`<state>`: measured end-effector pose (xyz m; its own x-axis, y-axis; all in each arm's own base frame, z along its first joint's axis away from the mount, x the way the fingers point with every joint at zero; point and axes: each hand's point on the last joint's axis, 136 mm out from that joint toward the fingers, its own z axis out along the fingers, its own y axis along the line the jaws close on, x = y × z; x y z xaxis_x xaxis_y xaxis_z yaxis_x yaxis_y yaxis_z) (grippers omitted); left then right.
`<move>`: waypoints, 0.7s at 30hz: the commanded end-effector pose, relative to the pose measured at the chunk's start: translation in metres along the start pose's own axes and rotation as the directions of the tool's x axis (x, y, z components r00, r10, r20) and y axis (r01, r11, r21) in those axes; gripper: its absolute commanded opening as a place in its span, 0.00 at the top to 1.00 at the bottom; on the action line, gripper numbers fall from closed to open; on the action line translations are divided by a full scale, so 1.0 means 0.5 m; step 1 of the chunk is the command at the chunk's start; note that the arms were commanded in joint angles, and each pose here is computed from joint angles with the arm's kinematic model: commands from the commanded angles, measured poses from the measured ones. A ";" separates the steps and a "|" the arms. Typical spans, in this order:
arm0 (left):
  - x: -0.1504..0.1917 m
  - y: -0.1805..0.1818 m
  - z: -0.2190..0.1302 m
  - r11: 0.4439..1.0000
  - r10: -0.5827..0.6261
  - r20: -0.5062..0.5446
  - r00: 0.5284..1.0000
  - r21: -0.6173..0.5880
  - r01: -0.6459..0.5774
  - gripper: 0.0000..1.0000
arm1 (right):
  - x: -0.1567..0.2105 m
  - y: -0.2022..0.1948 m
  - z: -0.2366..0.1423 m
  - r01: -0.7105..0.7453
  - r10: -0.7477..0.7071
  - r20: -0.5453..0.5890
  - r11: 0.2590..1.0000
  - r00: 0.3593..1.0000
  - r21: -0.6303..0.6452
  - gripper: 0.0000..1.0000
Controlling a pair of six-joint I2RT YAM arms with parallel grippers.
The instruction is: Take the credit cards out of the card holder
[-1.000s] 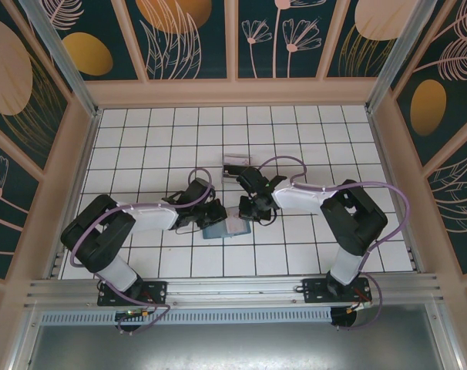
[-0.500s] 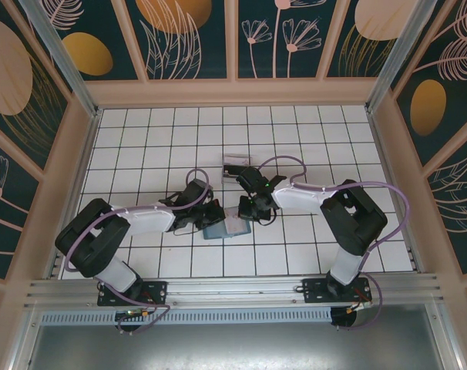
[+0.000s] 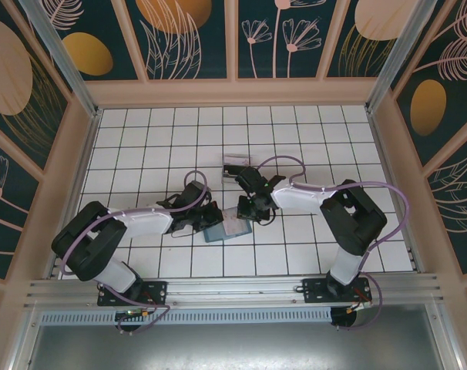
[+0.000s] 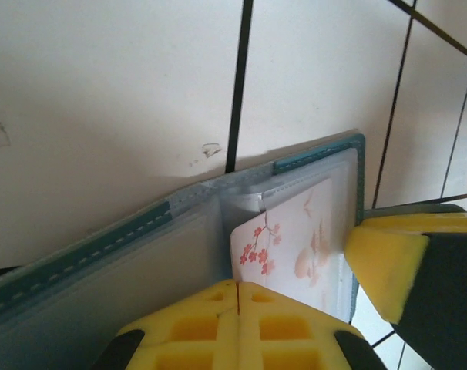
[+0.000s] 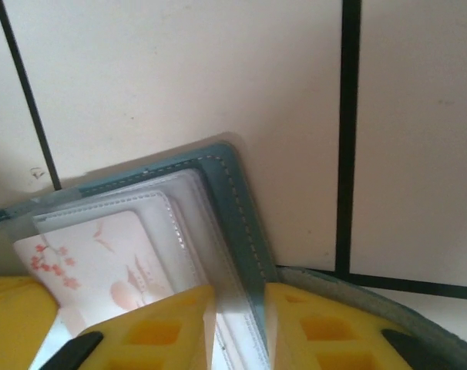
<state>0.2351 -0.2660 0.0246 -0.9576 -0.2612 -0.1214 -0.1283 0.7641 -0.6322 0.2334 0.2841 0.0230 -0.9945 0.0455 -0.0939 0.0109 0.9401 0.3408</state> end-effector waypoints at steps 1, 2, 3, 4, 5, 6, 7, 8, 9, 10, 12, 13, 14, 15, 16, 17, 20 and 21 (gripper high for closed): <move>0.006 0.013 0.010 1.000 0.003 -0.023 1.000 -0.015 -0.003 0.96 | 0.008 -0.006 -0.010 -0.007 0.007 -0.005 0.999 1.000 0.032 0.69; 0.006 0.014 0.012 1.000 0.001 -0.024 1.000 -0.018 -0.002 0.96 | 0.011 -0.006 -0.009 -0.003 0.004 -0.008 1.000 1.000 0.030 0.67; 0.006 0.014 0.014 1.000 0.002 -0.026 1.000 -0.020 -0.003 0.96 | 0.011 -0.005 -0.009 -0.002 0.002 -0.010 1.000 1.000 0.027 0.66; 0.005 0.014 0.015 1.000 0.003 -0.026 1.000 -0.022 -0.003 0.96 | 0.013 -0.005 -0.006 -0.001 0.001 -0.016 1.000 1.000 0.029 0.64; 0.004 0.012 0.015 1.000 0.003 -0.027 1.000 -0.019 -0.003 0.96 | 0.015 -0.005 -0.003 0.000 0.001 -0.021 1.000 1.000 0.029 0.64; 0.003 0.010 0.016 1.000 0.004 -0.027 1.000 -0.019 -0.004 0.96 | 0.017 -0.006 0.000 0.001 -0.001 -0.026 0.999 1.000 0.032 0.64; 0.001 0.008 0.015 1.000 0.006 -0.025 1.000 -0.017 -0.006 0.96 | 0.019 -0.008 0.003 0.002 -0.001 -0.031 0.999 1.000 0.038 0.63; 0.001 0.007 0.015 1.000 0.005 -0.026 1.000 -0.017 -0.005 0.96 | 0.021 -0.010 0.007 0.002 -0.001 -0.036 0.999 0.999 0.043 0.63; 0.001 0.007 0.015 1.000 0.008 -0.027 1.000 -0.019 -0.009 0.96 | 0.023 -0.011 0.009 0.002 -0.001 -0.040 0.999 0.999 0.047 0.63; 0.000 0.007 0.015 1.000 0.010 -0.026 1.000 -0.020 -0.010 0.96 | 0.024 -0.013 0.013 0.004 -0.002 -0.043 0.999 0.999 0.054 0.63; 0.000 0.005 0.014 1.000 0.012 -0.027 1.000 -0.018 -0.012 0.96 | 0.026 -0.019 0.017 0.004 -0.001 -0.049 0.998 0.999 0.070 0.63; 0.000 0.006 0.014 1.000 0.011 -0.025 1.000 -0.020 -0.012 0.96 | 0.027 -0.021 0.020 0.007 -0.003 -0.052 0.997 0.999 0.079 0.63; 0.000 0.005 0.012 1.000 0.013 -0.024 1.000 -0.018 -0.013 0.96 | 0.028 -0.024 0.022 0.009 -0.004 -0.053 0.996 0.999 0.086 0.64; 0.000 0.004 0.011 1.000 0.014 -0.024 1.000 -0.019 -0.014 0.96 | 0.029 -0.028 0.024 0.007 -0.002 -0.056 0.996 0.998 0.094 0.65; -0.001 0.004 0.009 1.000 0.015 -0.022 1.000 -0.019 -0.016 0.97 | 0.031 -0.031 0.027 0.007 -0.001 -0.059 0.995 0.998 0.101 0.66; -0.002 0.003 0.008 1.000 0.016 -0.020 1.000 -0.020 -0.017 0.97 | 0.031 -0.033 0.028 0.007 -0.001 -0.060 0.995 0.998 0.104 0.68; -0.003 0.003 0.000 0.999 0.021 -0.011 1.000 -0.026 -0.021 0.97 | 0.032 -0.038 0.030 0.005 0.002 -0.062 0.993 0.998 0.114 0.71; -0.004 0.003 -0.002 0.999 0.023 -0.008 1.000 -0.028 -0.024 0.97 | 0.033 -0.040 0.032 0.004 0.004 -0.064 0.993 0.998 0.118 0.72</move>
<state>0.2354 -0.2675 0.0197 -0.9614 -0.2509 -0.1133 -0.1278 0.7713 -0.6235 0.2317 0.2846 0.0210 -0.9956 0.0349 -0.0870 0.0057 0.9489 0.3155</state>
